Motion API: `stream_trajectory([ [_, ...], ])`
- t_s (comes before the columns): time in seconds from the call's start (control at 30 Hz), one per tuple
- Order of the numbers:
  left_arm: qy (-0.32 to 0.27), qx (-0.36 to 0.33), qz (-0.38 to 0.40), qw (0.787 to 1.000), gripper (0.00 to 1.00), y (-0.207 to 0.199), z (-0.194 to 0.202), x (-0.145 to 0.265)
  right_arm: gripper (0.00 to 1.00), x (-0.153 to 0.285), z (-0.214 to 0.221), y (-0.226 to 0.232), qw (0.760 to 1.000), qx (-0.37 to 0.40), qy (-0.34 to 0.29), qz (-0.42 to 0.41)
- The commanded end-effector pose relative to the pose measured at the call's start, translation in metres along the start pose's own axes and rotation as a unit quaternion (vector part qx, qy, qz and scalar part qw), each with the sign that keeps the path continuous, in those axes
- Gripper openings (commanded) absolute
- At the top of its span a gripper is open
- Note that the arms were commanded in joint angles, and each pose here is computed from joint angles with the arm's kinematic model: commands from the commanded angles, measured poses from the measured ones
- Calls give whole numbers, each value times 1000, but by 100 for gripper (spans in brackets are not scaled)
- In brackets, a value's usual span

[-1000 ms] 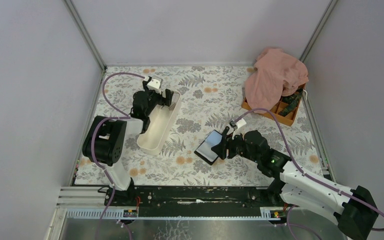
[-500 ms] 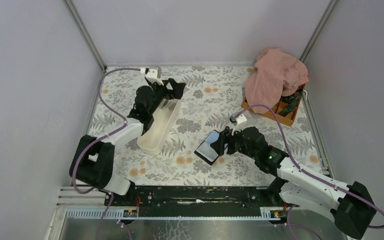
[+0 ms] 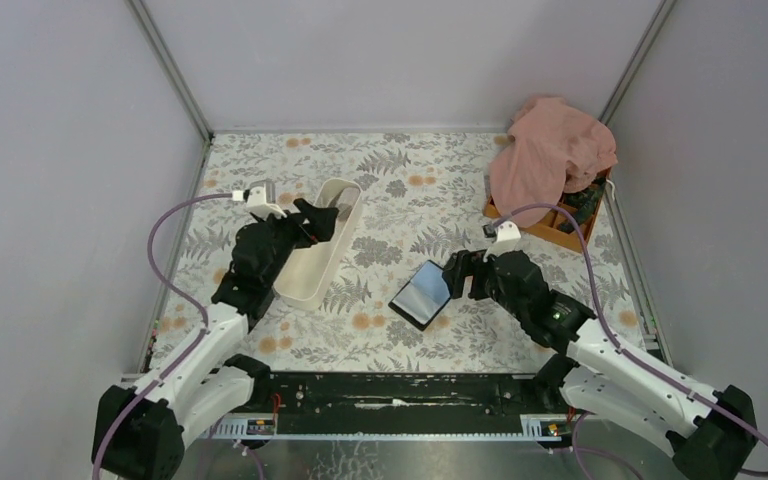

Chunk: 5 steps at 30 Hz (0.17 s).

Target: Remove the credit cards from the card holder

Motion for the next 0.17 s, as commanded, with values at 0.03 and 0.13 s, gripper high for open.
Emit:
stream_trajectory([
  [0.03,-1,13,-25,1000,100,4,4,14,85,9,-19,0,999,-5,-37,26],
  [0.13,5,20,-31,999,100,4,3,14,86,9,-19,-6,998,2,-45,46],
])
Point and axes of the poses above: each gripper's point midway between its finger pads, its own x axis back along the fingers, its own y axis along the line the jaws close on, z = x × y, the point moved 8 cm from there along x, back along the fingers, and after that the axes turned 13 degrees about -x, right-handed, at the moved point
